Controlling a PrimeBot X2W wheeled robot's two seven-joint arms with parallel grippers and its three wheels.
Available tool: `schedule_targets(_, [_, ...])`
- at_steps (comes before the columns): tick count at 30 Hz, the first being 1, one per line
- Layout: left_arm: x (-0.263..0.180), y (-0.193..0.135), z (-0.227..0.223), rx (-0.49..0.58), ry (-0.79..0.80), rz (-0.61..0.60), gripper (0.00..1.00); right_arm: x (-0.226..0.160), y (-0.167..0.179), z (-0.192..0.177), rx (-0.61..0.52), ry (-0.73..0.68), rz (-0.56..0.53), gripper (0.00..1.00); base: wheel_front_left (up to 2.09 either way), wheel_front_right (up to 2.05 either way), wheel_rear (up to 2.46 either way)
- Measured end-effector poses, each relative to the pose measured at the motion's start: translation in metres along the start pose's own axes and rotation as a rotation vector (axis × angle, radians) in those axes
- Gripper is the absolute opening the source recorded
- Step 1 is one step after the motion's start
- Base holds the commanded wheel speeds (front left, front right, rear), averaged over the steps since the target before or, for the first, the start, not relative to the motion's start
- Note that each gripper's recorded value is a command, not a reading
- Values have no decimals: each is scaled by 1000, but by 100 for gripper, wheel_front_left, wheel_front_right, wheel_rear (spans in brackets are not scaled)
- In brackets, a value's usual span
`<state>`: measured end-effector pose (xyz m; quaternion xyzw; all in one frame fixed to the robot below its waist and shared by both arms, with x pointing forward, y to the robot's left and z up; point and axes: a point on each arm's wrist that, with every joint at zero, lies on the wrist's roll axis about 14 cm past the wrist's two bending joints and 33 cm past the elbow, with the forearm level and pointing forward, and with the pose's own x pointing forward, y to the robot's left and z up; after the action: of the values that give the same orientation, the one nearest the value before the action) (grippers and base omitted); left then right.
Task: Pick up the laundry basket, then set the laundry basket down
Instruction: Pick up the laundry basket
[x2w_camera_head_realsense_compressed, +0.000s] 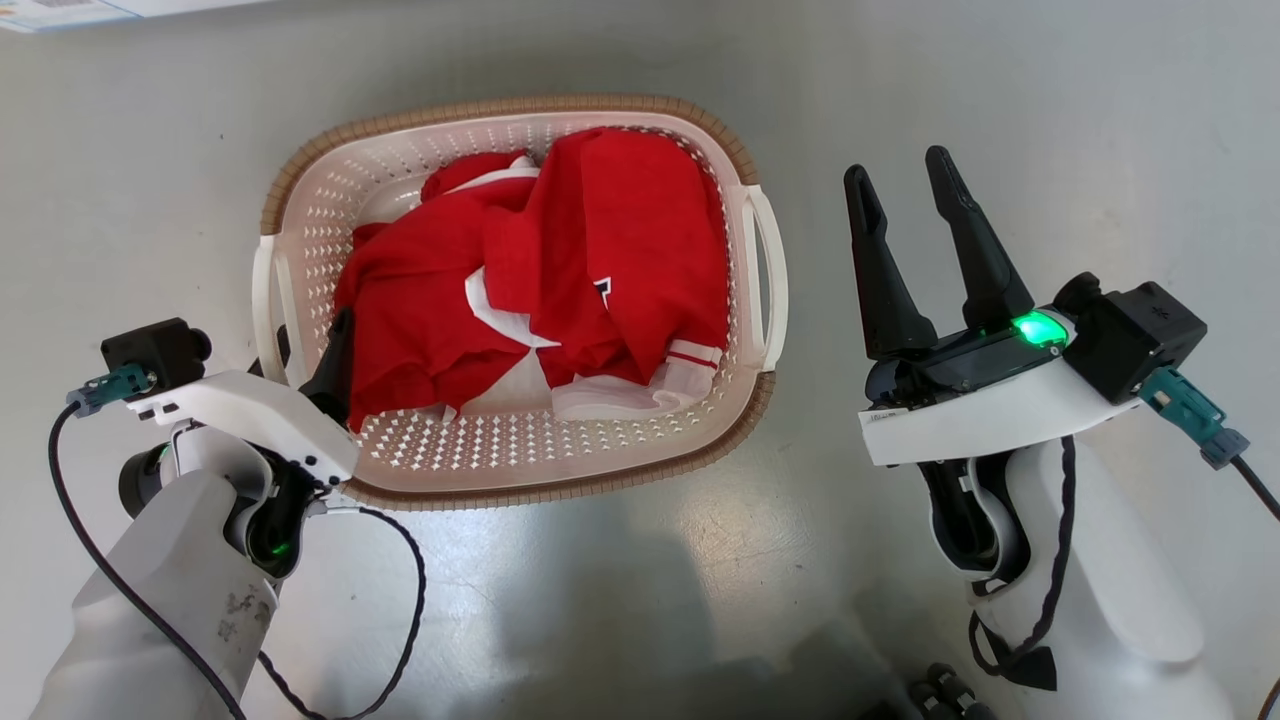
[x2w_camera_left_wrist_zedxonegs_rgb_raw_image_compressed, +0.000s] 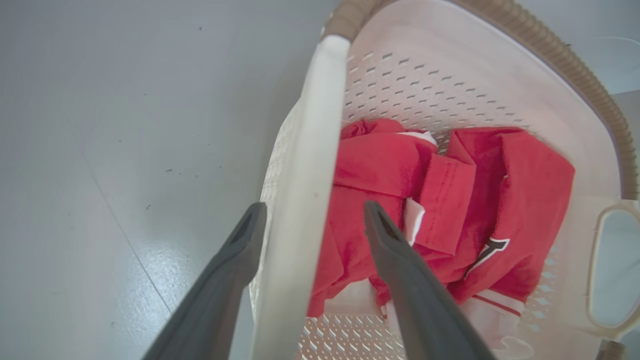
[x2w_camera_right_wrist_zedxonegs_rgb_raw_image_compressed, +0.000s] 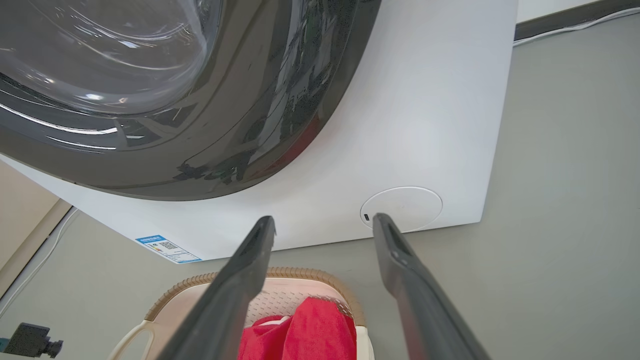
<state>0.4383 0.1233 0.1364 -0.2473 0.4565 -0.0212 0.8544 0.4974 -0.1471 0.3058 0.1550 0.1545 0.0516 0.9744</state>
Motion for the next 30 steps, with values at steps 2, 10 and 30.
schedule_targets(2, [-1, -1, 2, 0, -6, 1, 100, 0, 1, 2, -1, -4, 3, 100, 0, 0, 0])
schedule_targets(10, [-15, -2, 16, 12, -39, 12, 100, -6, 8, 23, 18, -41, 11, 100, 0, 0, 0])
schedule_targets(30, [-120, -73, 118, 194, -425, -166, 100, -60, 38, 103, 22, -201, 44, 100, 0, 0, 0])
